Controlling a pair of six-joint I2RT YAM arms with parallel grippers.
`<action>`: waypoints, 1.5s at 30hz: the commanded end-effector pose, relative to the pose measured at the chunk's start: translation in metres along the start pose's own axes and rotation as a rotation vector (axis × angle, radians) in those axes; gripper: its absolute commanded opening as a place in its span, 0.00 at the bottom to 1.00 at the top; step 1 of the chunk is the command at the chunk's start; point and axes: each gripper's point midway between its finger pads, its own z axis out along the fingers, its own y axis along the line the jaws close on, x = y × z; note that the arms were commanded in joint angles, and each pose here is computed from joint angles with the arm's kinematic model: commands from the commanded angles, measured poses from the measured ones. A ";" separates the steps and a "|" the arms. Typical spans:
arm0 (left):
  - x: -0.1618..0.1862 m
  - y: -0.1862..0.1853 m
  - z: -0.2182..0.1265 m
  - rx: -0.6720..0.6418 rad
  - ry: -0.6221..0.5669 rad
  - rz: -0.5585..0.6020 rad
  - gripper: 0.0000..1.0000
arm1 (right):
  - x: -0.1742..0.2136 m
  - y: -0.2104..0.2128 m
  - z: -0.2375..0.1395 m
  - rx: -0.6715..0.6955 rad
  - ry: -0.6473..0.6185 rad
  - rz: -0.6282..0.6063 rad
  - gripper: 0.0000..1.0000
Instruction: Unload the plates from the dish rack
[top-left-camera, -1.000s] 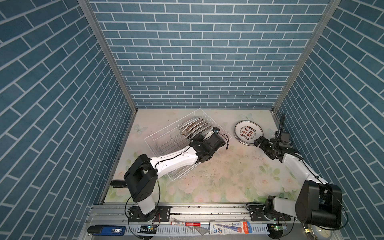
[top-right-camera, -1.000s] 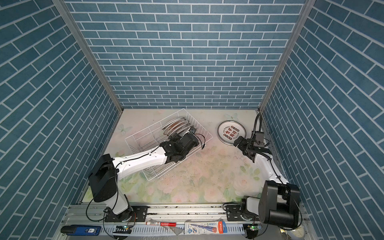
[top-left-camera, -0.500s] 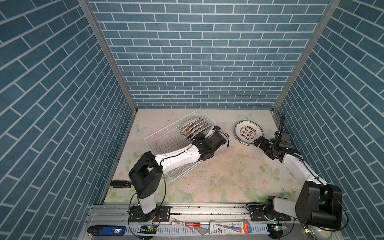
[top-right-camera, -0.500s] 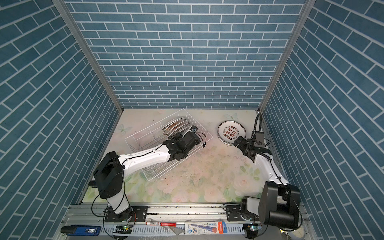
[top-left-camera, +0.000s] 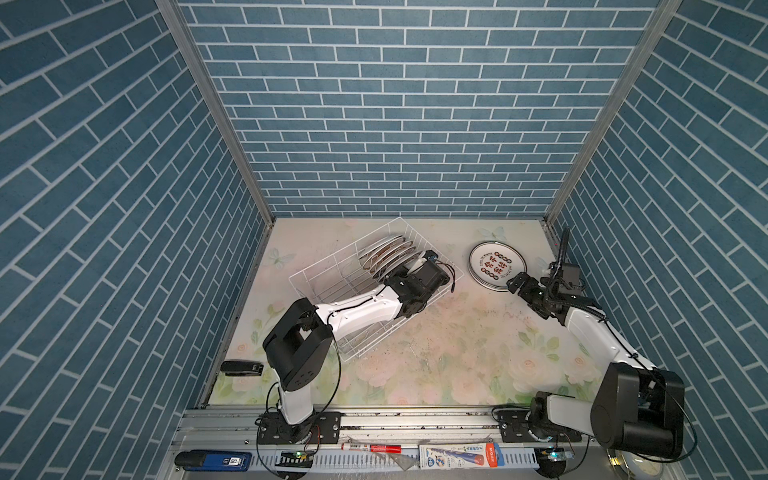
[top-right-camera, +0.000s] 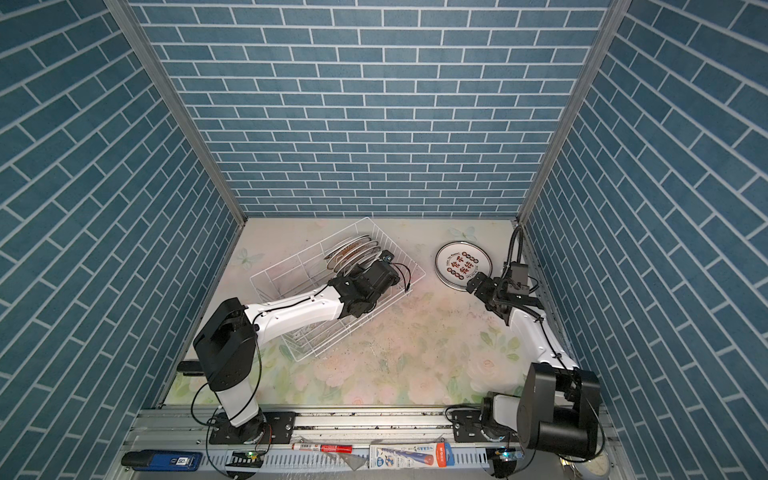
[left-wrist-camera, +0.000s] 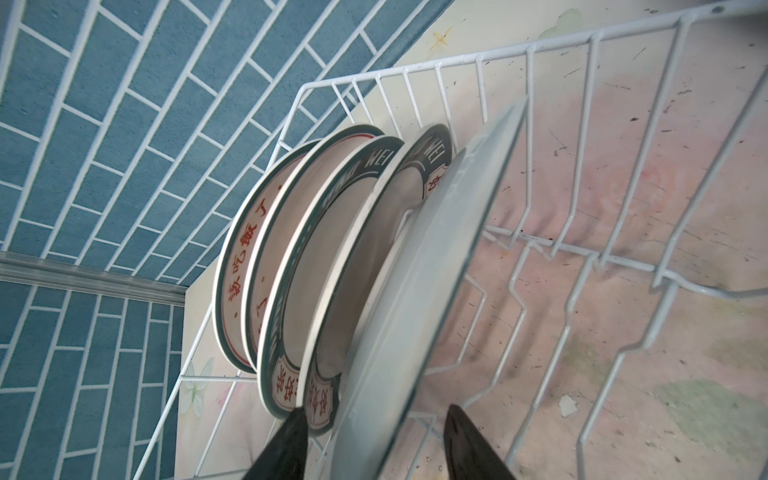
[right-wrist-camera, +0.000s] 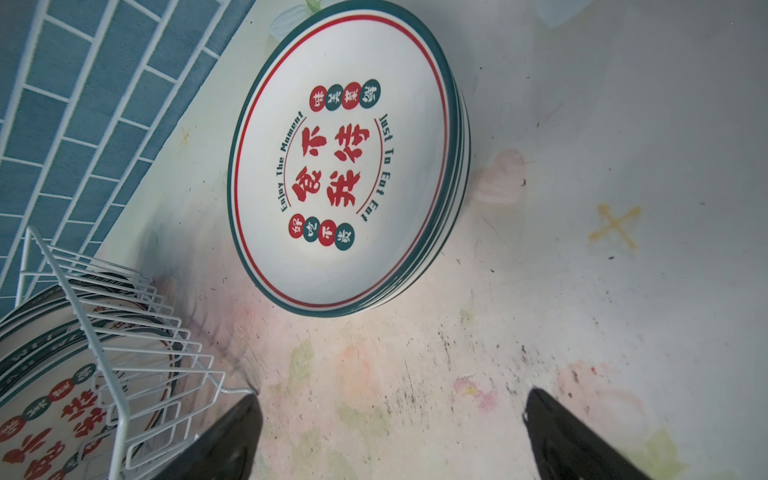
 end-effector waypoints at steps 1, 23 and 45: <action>-0.008 0.003 0.005 -0.003 -0.007 -0.018 0.48 | 0.006 -0.003 0.000 -0.003 0.008 -0.027 0.99; -0.009 -0.002 0.017 -0.010 -0.002 -0.008 0.28 | 0.008 -0.002 0.003 -0.017 0.020 -0.027 0.99; -0.006 -0.003 0.026 -0.021 0.021 0.020 0.07 | 0.008 0.009 -0.006 -0.065 0.019 -0.034 0.99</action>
